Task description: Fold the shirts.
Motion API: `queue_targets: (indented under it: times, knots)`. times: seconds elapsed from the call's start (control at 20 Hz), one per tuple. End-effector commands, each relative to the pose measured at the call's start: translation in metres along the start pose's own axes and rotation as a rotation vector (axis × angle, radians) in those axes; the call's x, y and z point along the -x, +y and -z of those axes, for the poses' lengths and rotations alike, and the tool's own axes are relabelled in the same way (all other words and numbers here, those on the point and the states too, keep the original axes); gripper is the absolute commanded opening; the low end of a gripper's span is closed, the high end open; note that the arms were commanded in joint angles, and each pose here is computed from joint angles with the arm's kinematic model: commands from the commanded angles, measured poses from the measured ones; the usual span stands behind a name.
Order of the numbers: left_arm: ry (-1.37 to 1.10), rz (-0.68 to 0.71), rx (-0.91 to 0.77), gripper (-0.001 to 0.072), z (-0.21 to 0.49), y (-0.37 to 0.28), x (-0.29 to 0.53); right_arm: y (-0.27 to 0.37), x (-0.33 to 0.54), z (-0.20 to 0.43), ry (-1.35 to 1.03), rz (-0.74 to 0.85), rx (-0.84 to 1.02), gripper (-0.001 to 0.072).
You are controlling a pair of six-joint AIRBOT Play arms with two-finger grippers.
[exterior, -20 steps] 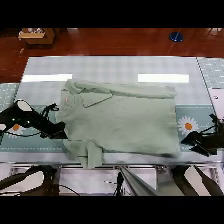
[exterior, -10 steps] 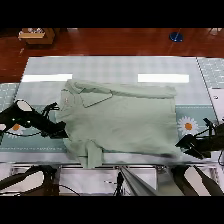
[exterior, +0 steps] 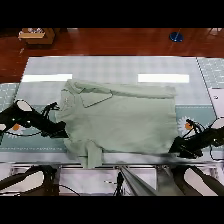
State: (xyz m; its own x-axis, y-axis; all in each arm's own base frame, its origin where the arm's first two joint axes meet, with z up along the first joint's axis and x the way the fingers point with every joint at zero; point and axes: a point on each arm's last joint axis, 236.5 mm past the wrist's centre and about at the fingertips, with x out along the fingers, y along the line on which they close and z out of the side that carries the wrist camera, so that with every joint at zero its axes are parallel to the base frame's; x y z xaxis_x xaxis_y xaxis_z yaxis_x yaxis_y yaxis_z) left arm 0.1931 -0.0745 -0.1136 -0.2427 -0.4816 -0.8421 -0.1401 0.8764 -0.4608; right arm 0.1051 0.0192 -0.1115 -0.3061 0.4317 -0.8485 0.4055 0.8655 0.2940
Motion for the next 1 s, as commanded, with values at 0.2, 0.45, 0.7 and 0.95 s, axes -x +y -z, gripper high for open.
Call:
queue_targets:
  times: [0.2,0.45,0.7,0.95]
  knots:
    - [-0.004,-0.004,-0.008,0.0028,-0.001,0.001,0.0,-0.005,0.008,-0.032,-0.11,0.044,0.002,0.0027]
    - [-0.111,0.029,-0.079,0.0027,-0.023,-0.024,0.033,0.012,0.062,-0.049,-0.174,0.043,0.08,0.0027]
    - [-0.538,0.185,-0.312,0.0028,-0.054,-0.138,0.176,0.084,0.184,-0.058,-0.496,-0.071,0.238,0.0025]
    - [-0.78,0.169,-0.439,0.0028,-0.03,-0.187,0.263,0.125,0.261,-0.037,-0.759,-0.101,0.354,0.0025]
